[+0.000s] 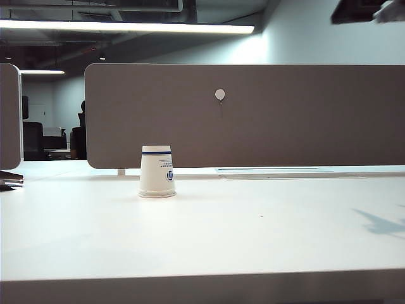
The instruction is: Carefully pick up the cup on the right and stack it on top of the cup on the left.
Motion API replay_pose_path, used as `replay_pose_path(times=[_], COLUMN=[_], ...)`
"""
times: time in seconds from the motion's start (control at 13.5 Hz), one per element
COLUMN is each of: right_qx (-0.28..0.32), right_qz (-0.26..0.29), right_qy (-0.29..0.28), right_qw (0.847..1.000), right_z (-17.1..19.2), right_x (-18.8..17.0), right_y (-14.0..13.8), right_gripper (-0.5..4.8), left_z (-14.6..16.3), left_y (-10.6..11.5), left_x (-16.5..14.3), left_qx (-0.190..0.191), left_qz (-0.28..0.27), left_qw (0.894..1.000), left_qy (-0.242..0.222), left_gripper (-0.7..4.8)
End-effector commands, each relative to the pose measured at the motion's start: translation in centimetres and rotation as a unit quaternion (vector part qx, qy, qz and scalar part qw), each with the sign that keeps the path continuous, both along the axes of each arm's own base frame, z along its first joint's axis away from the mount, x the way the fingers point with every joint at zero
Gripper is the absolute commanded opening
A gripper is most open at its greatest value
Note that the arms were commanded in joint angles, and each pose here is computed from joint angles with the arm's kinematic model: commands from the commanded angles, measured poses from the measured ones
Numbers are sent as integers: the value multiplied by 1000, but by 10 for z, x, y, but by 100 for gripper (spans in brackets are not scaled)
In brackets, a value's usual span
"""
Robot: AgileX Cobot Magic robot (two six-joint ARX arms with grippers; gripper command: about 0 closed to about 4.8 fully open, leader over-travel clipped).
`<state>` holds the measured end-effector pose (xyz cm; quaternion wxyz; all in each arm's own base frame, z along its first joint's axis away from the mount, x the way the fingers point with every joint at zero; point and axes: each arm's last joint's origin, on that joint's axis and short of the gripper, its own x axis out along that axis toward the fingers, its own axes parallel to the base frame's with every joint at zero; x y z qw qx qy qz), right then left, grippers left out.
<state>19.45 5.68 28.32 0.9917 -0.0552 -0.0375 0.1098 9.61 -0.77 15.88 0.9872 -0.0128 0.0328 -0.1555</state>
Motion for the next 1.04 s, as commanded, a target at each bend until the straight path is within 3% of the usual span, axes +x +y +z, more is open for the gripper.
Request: replay_pose_path(times=[0.07,0.74,1.04], right_qx=[-7,-28,-22], right_qz=[-36,-88,-110], right_qy=[0,43,37], right_qw=[999,995,993], right_z=[-12,-15,-20], right_x=[-30,-72,-89], right_y=[-15,-41,-48], right_gripper=[386,386,385], left_z=[2,2,2], left_y=[0,-1,-1], left_x=[0,0,0], left_qx=[3,2,2], left_qz=[-8,-19,-19], left_qw=[1000,1000,1000], left_qy=[-7,-7,-7], left_gripper=[-6,-6,-6])
